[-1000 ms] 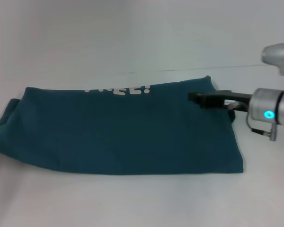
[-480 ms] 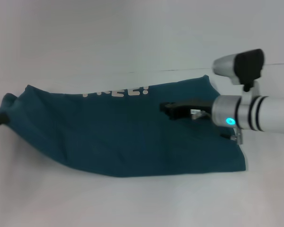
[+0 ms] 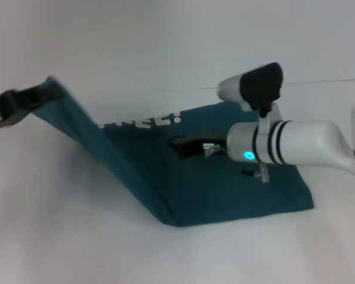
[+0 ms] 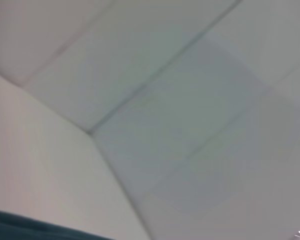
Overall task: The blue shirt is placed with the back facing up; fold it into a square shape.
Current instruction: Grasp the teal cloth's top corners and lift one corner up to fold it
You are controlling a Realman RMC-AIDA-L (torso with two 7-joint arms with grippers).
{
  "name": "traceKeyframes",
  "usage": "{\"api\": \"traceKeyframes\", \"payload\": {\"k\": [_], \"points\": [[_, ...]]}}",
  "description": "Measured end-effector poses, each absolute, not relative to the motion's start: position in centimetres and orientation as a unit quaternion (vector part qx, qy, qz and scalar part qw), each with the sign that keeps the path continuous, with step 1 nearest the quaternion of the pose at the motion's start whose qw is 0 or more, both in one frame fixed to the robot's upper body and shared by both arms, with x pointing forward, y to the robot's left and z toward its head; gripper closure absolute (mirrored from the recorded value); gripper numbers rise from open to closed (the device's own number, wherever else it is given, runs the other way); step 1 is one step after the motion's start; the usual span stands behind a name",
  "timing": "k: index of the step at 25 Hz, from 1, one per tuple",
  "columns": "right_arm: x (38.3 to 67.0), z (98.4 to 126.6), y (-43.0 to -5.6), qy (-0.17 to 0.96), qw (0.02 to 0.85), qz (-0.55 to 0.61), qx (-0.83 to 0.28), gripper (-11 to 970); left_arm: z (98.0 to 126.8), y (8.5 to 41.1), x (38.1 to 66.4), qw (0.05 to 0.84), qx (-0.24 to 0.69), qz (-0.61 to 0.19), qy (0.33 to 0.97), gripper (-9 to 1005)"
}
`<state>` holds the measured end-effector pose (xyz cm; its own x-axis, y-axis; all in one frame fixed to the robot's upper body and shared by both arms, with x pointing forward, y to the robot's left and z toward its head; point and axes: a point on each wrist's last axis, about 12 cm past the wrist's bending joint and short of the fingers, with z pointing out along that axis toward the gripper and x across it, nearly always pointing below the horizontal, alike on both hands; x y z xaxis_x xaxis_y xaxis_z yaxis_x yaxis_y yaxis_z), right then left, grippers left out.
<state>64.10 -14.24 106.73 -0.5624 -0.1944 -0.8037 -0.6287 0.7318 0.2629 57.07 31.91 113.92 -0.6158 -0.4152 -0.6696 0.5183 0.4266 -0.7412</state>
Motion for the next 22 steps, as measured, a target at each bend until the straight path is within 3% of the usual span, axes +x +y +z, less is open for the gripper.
{"api": "traceKeyframes", "payload": {"k": [7, 22], "points": [[63.4, 106.7, -11.6, 0.833, 0.38, 0.283, -0.286, 960, 115.9, 27.1, 59.7, 0.434, 0.089, -0.568, 0.693, 977], [61.5, 105.9, -9.5, 0.821, 0.344, 0.3, -0.343, 961, 117.5, 26.4, 61.3, 0.457, 0.105, -0.552, 0.689, 976]]}}
